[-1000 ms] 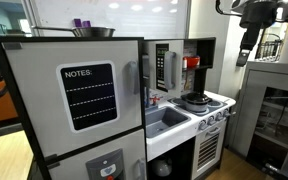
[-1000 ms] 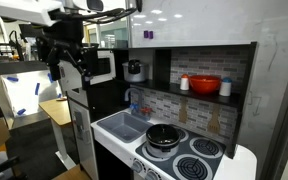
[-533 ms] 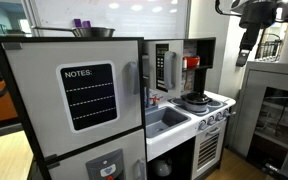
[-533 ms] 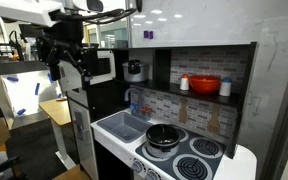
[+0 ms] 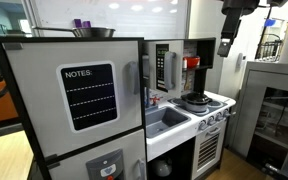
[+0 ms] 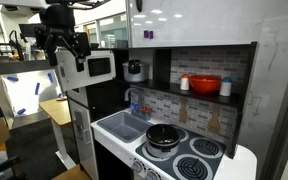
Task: Take the pot and put it in the cabinet then close the door
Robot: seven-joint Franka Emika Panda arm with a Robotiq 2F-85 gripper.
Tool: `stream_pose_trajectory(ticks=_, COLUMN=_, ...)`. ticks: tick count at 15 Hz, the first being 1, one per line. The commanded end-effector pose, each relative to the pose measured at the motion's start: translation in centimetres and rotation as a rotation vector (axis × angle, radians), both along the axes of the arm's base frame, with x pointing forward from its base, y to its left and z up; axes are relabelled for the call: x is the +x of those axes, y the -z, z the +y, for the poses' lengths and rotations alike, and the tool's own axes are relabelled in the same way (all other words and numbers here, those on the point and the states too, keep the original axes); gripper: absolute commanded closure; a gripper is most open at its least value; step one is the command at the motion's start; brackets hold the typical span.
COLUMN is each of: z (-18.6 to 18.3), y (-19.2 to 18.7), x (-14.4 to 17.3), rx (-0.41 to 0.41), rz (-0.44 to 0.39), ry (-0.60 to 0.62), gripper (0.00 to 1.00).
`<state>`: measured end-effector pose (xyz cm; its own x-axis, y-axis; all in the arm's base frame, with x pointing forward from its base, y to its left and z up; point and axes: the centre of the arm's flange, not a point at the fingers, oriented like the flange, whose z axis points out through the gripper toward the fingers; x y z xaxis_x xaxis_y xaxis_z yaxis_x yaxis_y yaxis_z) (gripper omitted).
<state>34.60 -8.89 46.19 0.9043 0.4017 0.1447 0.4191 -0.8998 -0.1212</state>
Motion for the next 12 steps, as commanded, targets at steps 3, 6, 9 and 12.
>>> stream_pose_trajectory(ticks=3, z=2.3, y=-4.0, x=-1.5, rx=-0.035, rz=-0.025, ry=-0.018, gripper=0.0)
stream_pose_trajectory(ticks=6, z=3.4, y=-6.0, x=-2.1, rx=-0.053, rz=-0.046, ry=-0.046, gripper=0.0)
stream_pose_trajectory(ticks=9, z=4.5, y=-7.4, x=-2.4, rx=-0.072, rz=-0.065, ry=-0.085, gripper=0.0)
stream_pose_trajectory(ticks=12, z=5.8, y=-8.6, x=-2.6, rx=-0.081, rz=-0.076, ry=-0.133, gripper=0.0)
